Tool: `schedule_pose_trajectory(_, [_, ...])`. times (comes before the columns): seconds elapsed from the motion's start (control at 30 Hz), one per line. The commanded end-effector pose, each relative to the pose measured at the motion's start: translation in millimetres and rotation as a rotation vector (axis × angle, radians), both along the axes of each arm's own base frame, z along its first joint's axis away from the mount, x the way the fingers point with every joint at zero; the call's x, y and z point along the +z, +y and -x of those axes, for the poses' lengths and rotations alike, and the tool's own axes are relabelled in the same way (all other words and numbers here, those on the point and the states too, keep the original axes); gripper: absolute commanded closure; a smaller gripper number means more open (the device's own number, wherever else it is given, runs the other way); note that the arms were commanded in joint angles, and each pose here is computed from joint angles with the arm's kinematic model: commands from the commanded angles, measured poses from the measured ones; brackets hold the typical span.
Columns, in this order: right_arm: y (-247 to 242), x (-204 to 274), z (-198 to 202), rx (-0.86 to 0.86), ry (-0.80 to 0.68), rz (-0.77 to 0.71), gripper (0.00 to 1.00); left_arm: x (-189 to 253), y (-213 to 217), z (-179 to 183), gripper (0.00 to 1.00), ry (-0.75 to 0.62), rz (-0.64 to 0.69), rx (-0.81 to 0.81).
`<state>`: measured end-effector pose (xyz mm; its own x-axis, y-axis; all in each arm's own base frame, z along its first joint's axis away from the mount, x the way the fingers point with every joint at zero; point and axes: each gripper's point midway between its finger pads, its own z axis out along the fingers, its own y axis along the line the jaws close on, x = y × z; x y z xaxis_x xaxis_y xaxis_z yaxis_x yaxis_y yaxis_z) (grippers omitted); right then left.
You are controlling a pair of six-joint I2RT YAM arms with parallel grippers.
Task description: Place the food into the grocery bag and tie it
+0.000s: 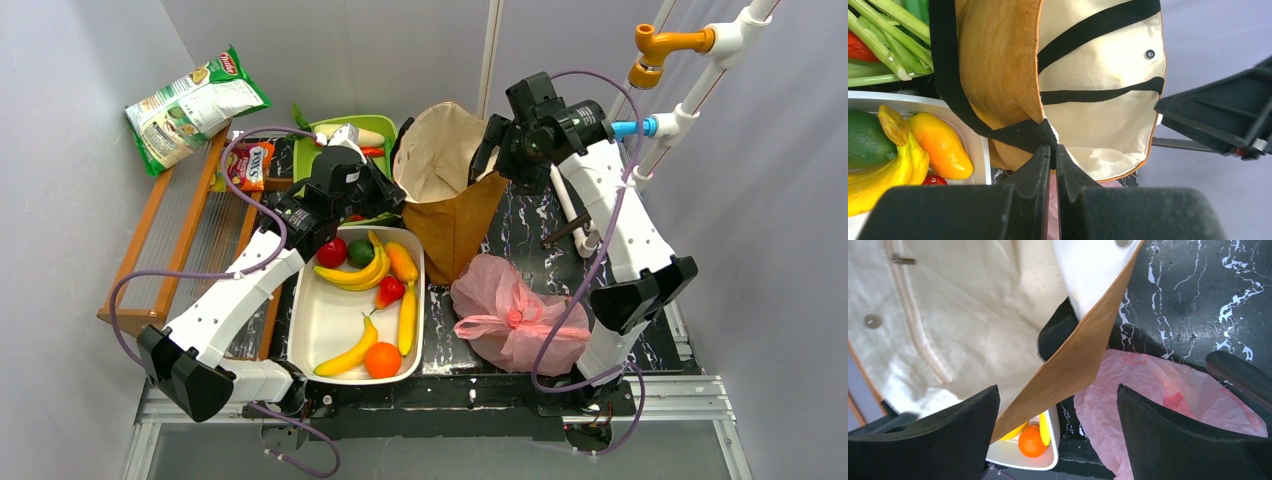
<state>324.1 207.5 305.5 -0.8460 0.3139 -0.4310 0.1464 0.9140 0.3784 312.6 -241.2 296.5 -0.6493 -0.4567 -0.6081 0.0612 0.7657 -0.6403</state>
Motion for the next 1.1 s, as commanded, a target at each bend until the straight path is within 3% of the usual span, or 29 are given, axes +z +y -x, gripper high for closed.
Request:
schedule_pose_trajectory(0.0, [-11.6,-1.3,-4.7,-0.006,0.007,0.038,0.06,14.1,3.3,15.1,1.00,-0.048,0.000,-0.046])
schedule_pose_trajectory(0.33, [3.6,-11.6,-22.7,0.095,-0.003,0.008,0.11,13.9,6.4,19.2,1.00,-0.065,-0.010,-0.057])
schedule_pose_trajectory(0.5, [10.2,-18.9,-22.6,0.144,0.016,-0.004,0.40,15.6,6.9,21.0,1.00,-0.075,-0.006,-0.061])
schedule_pose_trajectory(0.57, [14.8,-20.2,-19.9,0.171,0.021,-0.023,0.62,16.1,7.6,21.8,1.00,-0.080,-0.006,-0.061])
schedule_pose_trajectory(0.73, [22.8,-10.1,-13.4,0.212,0.002,-0.079,0.99,13.6,9.2,23.9,1.00,-0.075,-0.006,-0.059])
schedule_pose_trajectory(0.97, [36.5,16.2,8.0,0.334,-0.043,-0.175,0.99,16.7,17.2,22.5,1.00,-0.088,-0.028,-0.028])
schedule_pose_trajectory(1.07, [36.0,25.5,17.4,0.368,-0.074,-0.175,0.99,19.4,20.9,23.2,0.94,-0.097,-0.061,-0.032])
